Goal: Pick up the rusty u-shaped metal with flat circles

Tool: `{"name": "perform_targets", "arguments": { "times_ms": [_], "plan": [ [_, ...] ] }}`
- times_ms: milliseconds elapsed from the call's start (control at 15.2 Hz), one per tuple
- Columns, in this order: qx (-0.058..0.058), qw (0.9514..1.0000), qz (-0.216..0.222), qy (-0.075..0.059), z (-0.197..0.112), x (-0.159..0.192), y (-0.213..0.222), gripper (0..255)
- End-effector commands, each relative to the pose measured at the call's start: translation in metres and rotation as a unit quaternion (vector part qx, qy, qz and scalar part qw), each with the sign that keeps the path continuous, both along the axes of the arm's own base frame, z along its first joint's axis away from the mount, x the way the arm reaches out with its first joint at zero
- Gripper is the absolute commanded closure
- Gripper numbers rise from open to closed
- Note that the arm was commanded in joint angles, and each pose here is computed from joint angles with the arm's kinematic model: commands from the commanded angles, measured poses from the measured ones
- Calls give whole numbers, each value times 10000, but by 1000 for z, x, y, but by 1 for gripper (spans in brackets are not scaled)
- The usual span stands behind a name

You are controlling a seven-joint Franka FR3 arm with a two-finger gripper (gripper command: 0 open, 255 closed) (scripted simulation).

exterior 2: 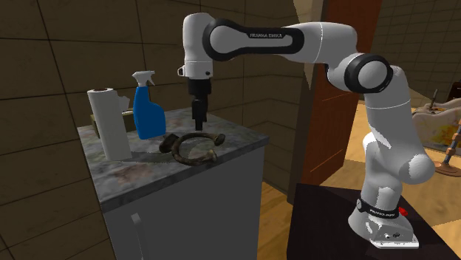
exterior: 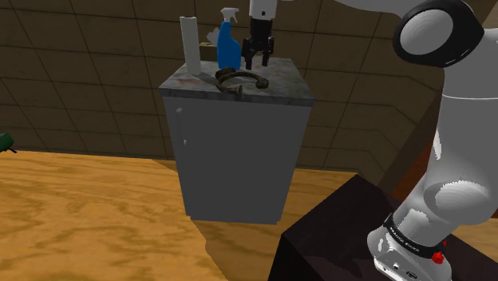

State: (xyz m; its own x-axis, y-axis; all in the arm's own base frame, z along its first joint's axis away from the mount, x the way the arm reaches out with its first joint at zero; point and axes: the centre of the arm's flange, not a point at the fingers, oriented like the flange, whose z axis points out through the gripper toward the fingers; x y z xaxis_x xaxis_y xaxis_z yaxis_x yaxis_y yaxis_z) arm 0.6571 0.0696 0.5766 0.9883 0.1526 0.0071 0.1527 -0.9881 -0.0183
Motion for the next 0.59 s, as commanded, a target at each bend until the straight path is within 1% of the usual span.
{"name": "perform_targets", "arguments": {
  "times_ms": [0,264,396,462,528],
  "plan": [
    [0,10000,0,-2,-10,2,1,0],
    [0,10000,0,-2,-34,2,1,0],
    [0,10000,0,-2,-34,2,1,0],
    [0,10000,0,-2,-34,2,1,255],
    [1,10000,0,-2,-34,2,1,255]
  ]
}}
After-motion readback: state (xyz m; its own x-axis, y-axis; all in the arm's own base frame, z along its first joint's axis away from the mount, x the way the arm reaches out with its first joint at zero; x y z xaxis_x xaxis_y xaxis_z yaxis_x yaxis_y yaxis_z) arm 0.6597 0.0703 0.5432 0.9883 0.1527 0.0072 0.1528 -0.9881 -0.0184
